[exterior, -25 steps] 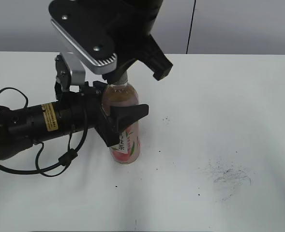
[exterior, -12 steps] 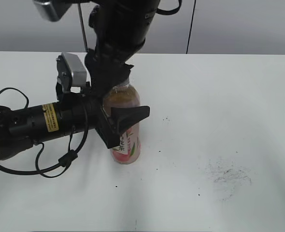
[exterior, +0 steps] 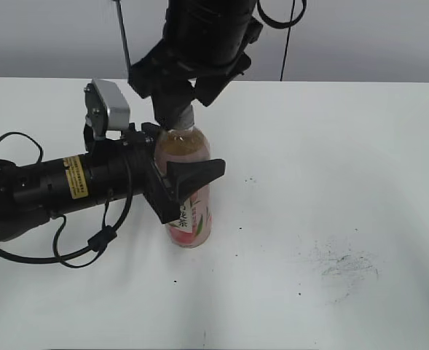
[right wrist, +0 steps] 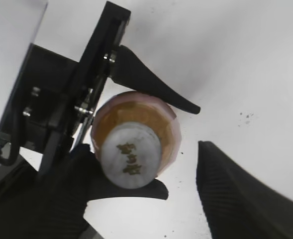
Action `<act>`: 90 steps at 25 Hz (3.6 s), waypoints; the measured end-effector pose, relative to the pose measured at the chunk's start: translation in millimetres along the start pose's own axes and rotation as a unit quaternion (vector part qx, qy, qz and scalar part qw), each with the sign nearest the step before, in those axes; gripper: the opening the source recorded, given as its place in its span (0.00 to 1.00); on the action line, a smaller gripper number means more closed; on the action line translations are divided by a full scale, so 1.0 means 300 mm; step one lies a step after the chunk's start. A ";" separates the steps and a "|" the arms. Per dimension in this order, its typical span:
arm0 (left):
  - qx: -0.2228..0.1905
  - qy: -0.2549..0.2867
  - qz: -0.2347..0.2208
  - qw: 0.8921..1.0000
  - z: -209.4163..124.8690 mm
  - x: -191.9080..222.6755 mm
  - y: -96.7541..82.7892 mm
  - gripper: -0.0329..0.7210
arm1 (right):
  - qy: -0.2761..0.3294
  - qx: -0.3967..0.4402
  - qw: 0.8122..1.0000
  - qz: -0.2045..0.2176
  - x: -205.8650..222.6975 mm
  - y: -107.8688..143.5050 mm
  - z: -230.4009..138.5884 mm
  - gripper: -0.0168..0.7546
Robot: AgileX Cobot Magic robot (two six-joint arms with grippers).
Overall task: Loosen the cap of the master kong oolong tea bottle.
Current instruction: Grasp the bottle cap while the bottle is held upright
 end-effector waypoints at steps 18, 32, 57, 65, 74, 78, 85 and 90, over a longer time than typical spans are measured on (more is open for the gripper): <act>0.000 0.001 0.000 1.000 0.000 0.000 0.000 0.63 | 0.008 -0.031 0.999 0.013 0.038 0.009 -0.003 0.38; 0.006 0.002 -0.004 1.000 -0.002 0.000 -0.004 0.63 | -0.005 -0.443 0.896 0.022 0.037 0.015 0.000 0.38; 0.009 0.002 -0.005 1.000 -0.002 0.000 -0.005 0.63 | -0.024 -0.813 0.582 0.016 0.029 0.024 0.007 0.40; 0.002 0.001 -0.002 1.000 -0.001 0.000 -0.002 0.63 | -0.022 -0.486 0.873 0.032 0.033 0.036 0.011 0.75; 0.006 0.004 -0.010 1.000 -0.004 0.000 -0.011 0.63 | -0.006 -0.070 0.997 0.038 0.033 0.035 0.010 0.72; 0.006 0.004 -0.010 1.000 -0.004 0.000 -0.011 0.63 | 0.002 0.064 0.998 0.029 0.034 0.025 0.006 0.67; 0.006 0.005 -0.010 1.000 -0.005 0.000 -0.011 0.63 | 0.008 0.144 0.989 0.015 0.035 0.010 0.001 0.60; 0.006 0.005 -0.010 1.000 -0.005 0.000 -0.011 0.63 | 0.007 0.148 0.989 0.017 0.035 0.013 0.001 0.51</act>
Point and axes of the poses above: a point on each arm's last joint axis where the gripper is mounted, x pointing out along that axis toward the gripper, y along the wrist's bending axis when the last joint is at zero, z = x × y, the point moved 8 cm from there along x, pointing out along that axis toward the gripper, and after that the axes turned 9 degrees about -x, right-handed, at the moved point
